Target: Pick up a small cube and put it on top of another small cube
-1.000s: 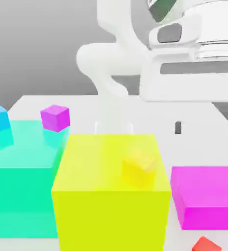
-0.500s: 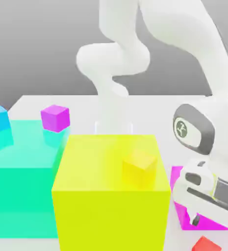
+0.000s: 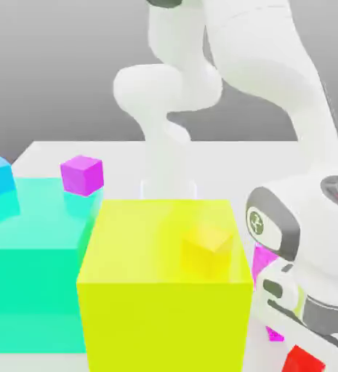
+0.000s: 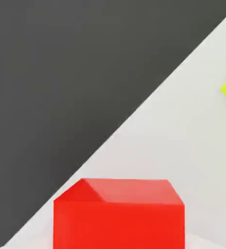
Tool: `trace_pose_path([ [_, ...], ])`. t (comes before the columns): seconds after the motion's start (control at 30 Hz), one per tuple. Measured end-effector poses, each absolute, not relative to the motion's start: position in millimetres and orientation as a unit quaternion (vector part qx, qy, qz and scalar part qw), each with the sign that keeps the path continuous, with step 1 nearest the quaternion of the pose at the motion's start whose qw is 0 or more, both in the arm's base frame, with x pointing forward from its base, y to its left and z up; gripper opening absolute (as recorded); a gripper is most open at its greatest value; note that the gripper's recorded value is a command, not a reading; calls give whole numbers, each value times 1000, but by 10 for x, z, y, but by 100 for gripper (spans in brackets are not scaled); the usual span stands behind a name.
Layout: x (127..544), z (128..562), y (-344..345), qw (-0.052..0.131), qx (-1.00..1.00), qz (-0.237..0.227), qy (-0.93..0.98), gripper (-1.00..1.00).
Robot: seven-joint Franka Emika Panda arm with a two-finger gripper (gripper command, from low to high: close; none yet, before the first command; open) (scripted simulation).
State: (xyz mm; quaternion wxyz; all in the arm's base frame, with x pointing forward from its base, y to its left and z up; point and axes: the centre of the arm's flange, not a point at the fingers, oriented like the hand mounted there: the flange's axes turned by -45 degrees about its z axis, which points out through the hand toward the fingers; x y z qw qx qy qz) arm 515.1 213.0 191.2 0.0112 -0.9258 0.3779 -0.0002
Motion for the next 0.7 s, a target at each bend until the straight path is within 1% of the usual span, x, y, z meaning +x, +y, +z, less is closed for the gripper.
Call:
trace_pose_path([
  [0.03, 5155, 2035, 2187, 23, -930, -1, 368, -100],
  [0.1, 5196, 2337, 2144, 38, -934, 0, 354, -100],
  [0.3, 5232, 3321, 1691, 59, -945, 9, 321, -100],
  [0.33, 5228, 3471, 1538, 57, -945, 10, 321, -100],
  [0.4, 5183, 3757, 1238, 47, -945, 11, 322, -100],
  [0.57, 4917, 4402, 639, 10, -947, 10, 320, -100],
  [0.6, 4904, 4422, 568, 6, -947, 5, 320, -100],
  [0.63, 4901, 4347, 533, 4, -947, 3, 320, -100],
  [0.7, 4898, 4084, 505, 3, -947, 1, 320, -100],
])
